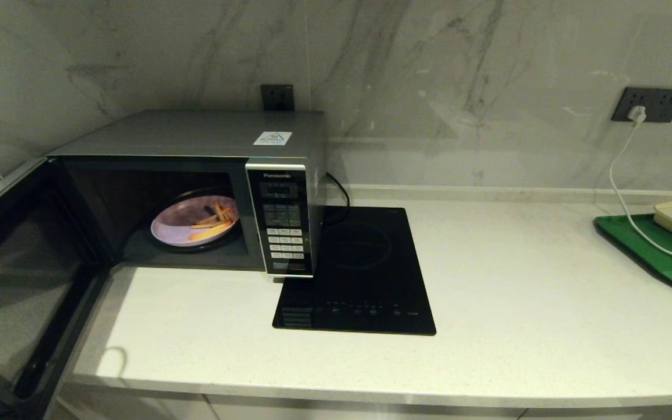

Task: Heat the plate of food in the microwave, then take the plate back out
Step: Close the microwave oven

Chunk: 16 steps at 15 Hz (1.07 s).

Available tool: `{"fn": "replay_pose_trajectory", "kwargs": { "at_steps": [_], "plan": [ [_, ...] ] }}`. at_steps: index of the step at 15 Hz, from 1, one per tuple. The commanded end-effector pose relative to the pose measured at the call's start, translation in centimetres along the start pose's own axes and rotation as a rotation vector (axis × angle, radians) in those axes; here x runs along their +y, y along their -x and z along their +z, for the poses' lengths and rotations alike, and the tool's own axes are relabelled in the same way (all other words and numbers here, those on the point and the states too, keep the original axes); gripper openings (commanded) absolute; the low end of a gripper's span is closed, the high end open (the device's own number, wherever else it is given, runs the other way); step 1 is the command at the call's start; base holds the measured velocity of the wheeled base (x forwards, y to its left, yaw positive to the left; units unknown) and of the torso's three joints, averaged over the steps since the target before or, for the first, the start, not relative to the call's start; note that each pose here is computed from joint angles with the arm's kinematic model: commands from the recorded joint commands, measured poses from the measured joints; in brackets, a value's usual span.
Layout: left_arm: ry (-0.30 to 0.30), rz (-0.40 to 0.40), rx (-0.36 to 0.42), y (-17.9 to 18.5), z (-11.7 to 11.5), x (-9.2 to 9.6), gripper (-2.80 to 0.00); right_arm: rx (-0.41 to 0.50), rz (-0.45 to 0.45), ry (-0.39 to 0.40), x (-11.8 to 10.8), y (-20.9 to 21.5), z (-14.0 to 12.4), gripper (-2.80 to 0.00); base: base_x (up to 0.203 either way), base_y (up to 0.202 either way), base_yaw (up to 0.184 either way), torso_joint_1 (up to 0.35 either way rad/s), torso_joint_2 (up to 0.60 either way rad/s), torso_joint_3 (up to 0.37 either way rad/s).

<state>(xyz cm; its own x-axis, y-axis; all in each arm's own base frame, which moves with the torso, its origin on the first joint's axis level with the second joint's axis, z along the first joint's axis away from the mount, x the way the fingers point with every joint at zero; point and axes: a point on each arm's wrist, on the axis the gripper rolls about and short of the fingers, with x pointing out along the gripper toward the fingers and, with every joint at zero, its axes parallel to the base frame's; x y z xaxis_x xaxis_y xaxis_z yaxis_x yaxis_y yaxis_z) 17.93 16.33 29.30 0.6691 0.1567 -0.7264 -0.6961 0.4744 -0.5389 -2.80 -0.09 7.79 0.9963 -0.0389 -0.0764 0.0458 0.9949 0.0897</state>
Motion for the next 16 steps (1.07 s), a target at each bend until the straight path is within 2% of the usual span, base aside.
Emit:
{"fn": "replay_pose_trajectory", "kwargs": {
  "at_steps": [1, 4, 7, 11, 13, 16],
  "plan": [
    [-0.042, -0.048, 0.046, 0.5, -2.3, -1.8, -2.8, 0.002, 0.0, 0.0, 0.0, 0.0, 0.0, -2.8, 0.0, 0.0, 0.0, 0.0, 0.0, 0.0],
    [-0.085, -0.115, 0.13, 0.5, -5.3, -4.7, -2.8, 0.002, 0.0, 0.0, 0.0, 0.0, 0.0, -2.8, 0.0, 0.0, 0.0, 0.0, 0.0, 0.0],
    [-0.157, -0.124, 0.191, 0.0, -8.8, -8.0, -2.8, 0.002, 0.0, 0.0, 0.0, 0.0, 0.0, -2.8, 0.0, 0.0, 0.0, 0.0, 0.0, 0.0],
    [-0.235, -0.105, 0.215, -2.2, -13.0, -11.9, -2.8, 0.002, 0.0, 0.0, 0.0, 0.0, 0.0, -2.8, 0.0, 0.0, 0.0, 0.0, 0.0, 0.0],
    [-0.266, -0.08, 0.214, -4.1, -14.2, -13.2, -2.8, 0.002, 0.0, 0.0, 0.0, 0.0, 0.0, -2.8, 0.0, 0.0, 0.0, 0.0, 0.0, 0.0],
    [-0.295, -0.117, 0.199, -5.9, -15.2, -14.8, -2.8, 0.002, 0.0, 0.0, 0.0, 0.0, 0.0, -2.8, 0.0, 0.0, 0.0, 0.0, 0.0, 0.0]
  ]
}}
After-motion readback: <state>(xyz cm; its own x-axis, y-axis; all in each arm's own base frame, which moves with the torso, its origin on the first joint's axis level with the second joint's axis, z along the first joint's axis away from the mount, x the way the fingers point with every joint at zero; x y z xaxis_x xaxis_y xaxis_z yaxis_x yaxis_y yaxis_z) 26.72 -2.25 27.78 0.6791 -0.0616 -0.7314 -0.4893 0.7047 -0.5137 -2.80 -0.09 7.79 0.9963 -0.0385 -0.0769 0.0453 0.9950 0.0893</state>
